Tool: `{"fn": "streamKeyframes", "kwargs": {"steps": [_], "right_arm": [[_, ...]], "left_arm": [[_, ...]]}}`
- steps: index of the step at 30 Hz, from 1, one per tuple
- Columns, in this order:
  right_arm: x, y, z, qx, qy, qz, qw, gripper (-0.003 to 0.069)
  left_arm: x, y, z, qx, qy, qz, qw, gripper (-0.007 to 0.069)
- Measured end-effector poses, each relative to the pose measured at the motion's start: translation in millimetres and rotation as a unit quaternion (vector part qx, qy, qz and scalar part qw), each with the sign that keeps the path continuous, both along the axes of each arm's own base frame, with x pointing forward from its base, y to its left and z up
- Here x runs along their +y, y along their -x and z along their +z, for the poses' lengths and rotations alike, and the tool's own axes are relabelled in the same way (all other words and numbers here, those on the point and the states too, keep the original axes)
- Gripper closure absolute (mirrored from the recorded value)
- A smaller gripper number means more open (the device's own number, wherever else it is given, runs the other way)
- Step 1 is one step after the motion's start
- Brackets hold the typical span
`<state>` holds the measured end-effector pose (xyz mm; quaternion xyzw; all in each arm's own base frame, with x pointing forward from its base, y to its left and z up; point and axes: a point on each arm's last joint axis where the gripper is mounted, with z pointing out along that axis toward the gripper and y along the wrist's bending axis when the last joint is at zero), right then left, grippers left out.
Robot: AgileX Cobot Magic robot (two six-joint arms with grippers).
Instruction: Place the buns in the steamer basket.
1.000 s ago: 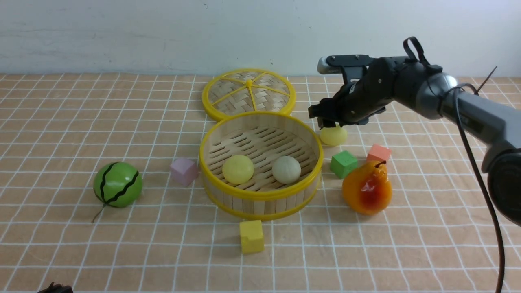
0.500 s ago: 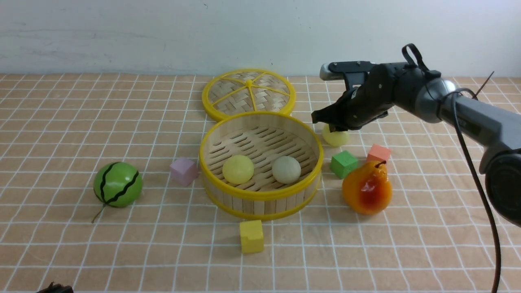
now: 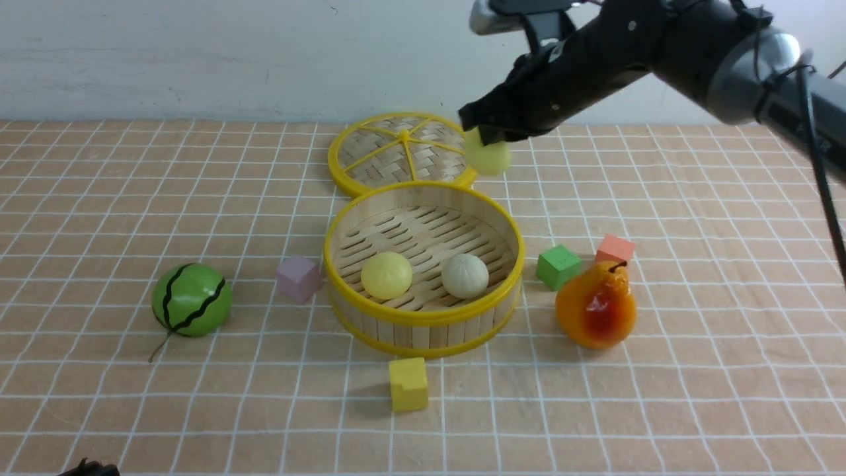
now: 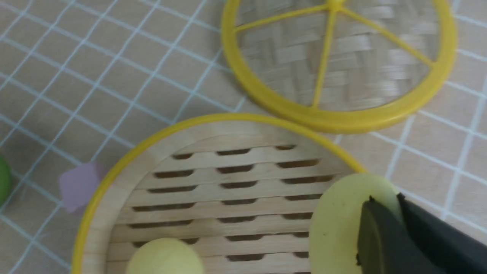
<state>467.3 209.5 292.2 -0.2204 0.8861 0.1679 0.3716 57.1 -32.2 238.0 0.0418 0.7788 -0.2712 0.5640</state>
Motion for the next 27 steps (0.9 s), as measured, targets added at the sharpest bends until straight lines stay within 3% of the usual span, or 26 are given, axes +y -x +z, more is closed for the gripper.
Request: {"fn": "streamKeyframes", "kwargs": {"steps": [5, 8, 12, 13, 15, 18, 21, 25, 27], "right_arm": [[30, -3, -44, 0.021, 0.014, 0.021, 0.999, 0.0629], [38, -12, -79, 0.024, 0.021, 0.017, 0.999, 0.0564], [41, -17, -95, 0.021, 0.021, 0.012, 0.999, 0.0401], [41, -17, -95, 0.021, 0.021, 0.012, 0.999, 0.0391], [40, -15, -92, 0.024, 0.021, 0.014, 0.999, 0.0241], [40, -5, -73, 0.042, 0.023, 0.022, 0.999, 0.0084], [35, 14, -32, 0.058, 0.021, 0.031, 0.998, 0.0008], [21, 44, 28, 0.061, 0.025, 0.035, 0.997, 0.0015], [3, 73, 72, 0.07, 0.045, 0.03, 0.996, 0.0083]], "left_arm": [[0, 0, 0, 0.0, 0.0, 0.0, 1.0, 0.0524], [0, 0, 0, 0.0, 0.0, 0.0, 1.0, 0.0521], [0, 0, 0, 0.0, 0.0, 0.0, 1.0, 0.0515], [0, 0, 0, 0.0, 0.0, 0.0, 1.0, 0.0515], [0, 0, 0, 0.0, 0.0, 0.0, 1.0, 0.0515], [0, 0, 0, 0.0, 0.0, 0.0, 1.0, 0.0515], [0, 0, 0, 0.0, 0.0, 0.0, 1.0, 0.0513], [0, 0, 0, 0.0, 0.0, 0.0, 1.0, 0.0512], [0, 0, 0, 0.0, 0.0, 0.0, 1.0, 0.0512]]}}
